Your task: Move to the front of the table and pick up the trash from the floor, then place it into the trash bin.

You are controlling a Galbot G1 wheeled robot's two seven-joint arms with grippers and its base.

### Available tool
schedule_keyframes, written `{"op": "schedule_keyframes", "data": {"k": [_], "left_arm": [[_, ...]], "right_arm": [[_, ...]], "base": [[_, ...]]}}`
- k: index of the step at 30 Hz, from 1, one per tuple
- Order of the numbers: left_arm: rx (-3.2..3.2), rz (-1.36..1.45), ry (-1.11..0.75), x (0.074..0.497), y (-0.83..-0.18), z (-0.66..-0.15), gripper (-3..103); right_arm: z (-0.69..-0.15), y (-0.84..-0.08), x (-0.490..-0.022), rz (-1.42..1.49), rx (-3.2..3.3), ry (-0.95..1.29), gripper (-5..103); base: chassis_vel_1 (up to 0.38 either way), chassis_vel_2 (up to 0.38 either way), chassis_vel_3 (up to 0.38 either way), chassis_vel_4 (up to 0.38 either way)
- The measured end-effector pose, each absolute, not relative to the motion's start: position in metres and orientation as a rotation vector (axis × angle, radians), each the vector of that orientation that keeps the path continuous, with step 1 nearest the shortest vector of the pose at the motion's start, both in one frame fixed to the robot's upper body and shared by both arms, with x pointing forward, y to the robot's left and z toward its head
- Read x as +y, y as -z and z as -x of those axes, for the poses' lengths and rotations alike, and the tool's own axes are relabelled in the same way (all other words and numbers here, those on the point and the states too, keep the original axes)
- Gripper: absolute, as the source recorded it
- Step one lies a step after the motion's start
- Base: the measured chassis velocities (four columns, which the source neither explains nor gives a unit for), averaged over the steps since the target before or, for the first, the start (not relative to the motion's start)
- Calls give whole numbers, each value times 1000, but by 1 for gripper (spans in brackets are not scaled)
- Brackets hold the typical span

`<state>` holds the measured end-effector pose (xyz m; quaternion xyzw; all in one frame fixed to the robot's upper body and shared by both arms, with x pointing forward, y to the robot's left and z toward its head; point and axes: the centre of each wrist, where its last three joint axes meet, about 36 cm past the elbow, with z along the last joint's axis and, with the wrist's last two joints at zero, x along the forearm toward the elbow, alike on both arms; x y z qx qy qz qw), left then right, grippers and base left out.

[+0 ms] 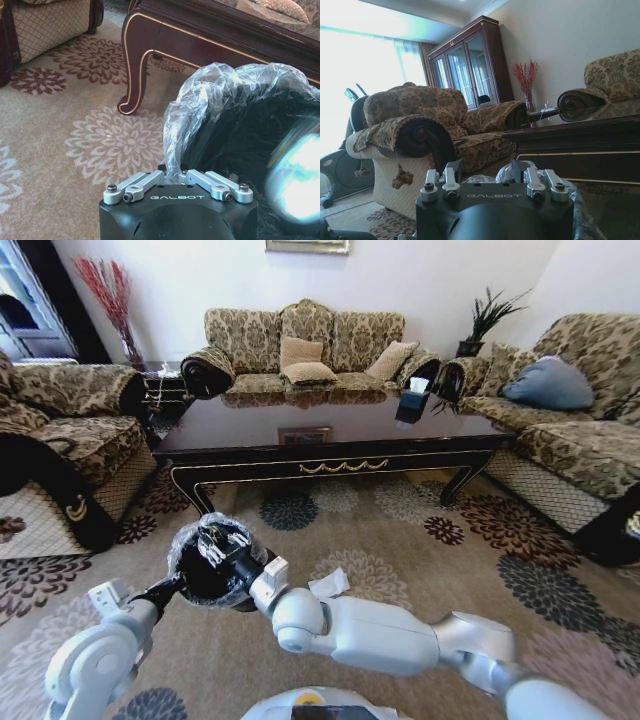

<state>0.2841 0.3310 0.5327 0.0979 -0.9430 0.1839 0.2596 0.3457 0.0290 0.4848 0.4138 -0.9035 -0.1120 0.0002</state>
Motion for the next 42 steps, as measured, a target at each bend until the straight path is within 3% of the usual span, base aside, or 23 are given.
{"op": "schedule_keyframes", "data": {"k": [5, 9, 13, 23, 28, 42], "left_arm": [[-2552, -272, -496, 332, -532, -283, 2], [-2550, -280, -496, 333, -531, -283, 2], [-2548, -312, -482, 340, -530, -284, 2], [-2572, -396, -438, 361, -538, -287, 2], [-2590, -398, -433, 363, -545, -284, 2], [-2635, -436, -453, 374, -571, -268, 2]], "right_arm": [[-347, -489, 22, -1280, -2857, 361, 73], [-359, -500, 14, -1213, -2890, 405, 84], [-399, -504, -4, -982, -2947, 451, 98], [-449, -482, -45, -349, -2853, 329, 100], [-473, -454, -54, 26, -2446, 263, 100], [-457, -367, -75, 99, -2261, 28, 100]], "base": [[0, 0, 0, 0], [0, 0, 0, 0], [0, 0, 0, 0], [0, 0, 0, 0], [0, 0, 0, 0], [0, 0, 0, 0]]}}
